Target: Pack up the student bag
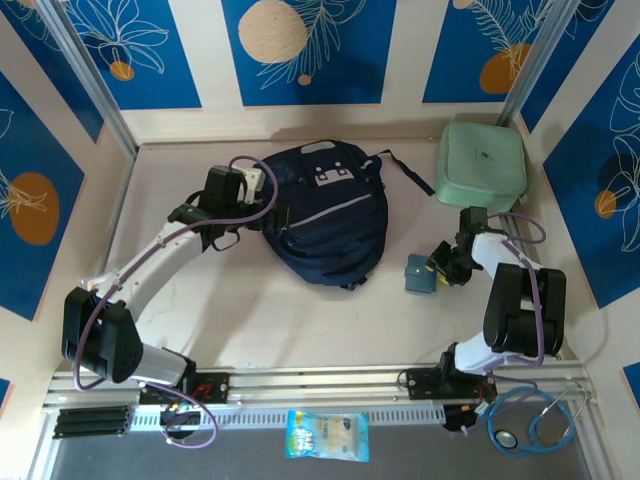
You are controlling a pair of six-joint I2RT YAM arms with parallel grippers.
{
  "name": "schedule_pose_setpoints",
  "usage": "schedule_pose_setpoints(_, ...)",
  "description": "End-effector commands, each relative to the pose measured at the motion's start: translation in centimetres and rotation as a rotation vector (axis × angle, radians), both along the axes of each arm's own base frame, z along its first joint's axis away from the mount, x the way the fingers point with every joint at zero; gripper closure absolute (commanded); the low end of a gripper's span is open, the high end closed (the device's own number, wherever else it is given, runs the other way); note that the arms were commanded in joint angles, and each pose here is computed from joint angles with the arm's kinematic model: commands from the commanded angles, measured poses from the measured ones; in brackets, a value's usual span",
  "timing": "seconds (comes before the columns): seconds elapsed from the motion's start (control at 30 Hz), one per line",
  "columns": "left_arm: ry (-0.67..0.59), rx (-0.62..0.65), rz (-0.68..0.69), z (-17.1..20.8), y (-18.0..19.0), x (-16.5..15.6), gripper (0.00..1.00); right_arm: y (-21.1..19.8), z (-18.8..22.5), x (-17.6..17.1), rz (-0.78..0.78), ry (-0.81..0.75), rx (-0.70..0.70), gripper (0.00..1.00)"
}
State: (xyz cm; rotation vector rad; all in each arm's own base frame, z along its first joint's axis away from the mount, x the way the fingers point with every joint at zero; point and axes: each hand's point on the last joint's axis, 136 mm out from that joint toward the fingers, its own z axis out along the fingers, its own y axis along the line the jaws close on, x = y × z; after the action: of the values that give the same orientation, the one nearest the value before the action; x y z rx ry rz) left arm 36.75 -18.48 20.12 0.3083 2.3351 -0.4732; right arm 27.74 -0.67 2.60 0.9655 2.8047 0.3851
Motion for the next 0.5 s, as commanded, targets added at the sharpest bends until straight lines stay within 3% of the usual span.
schedule_pose_setpoints(0.0, -0.013, -0.044, -0.028, 1.8, -0.6, 0.4, 0.0, 1.4, -0.1, 0.4, 0.041, -0.002, 0.081, 0.63)
schedule_pose_setpoints(0.17, -0.011, -0.058, -0.045, 2.1, -1.1, 0.6, 0.0, 2.9, -0.4, 0.4, 0.061, 0.027, 0.168, 0.63)
schedule_pose_setpoints(0.37, 0.014, -0.079, -0.063, 1.8, -1.7, 0.6, 0.0, 3.8, -0.6, -0.6, 0.106, 0.08, 0.117, 0.63)
schedule_pose_setpoints(0.47, 0.027, -0.095, -0.076, 1.8, -2.2, 0.6, 0.0, 4.2, -1.0, -1.2, 0.098, 0.105, 0.122, 0.75)
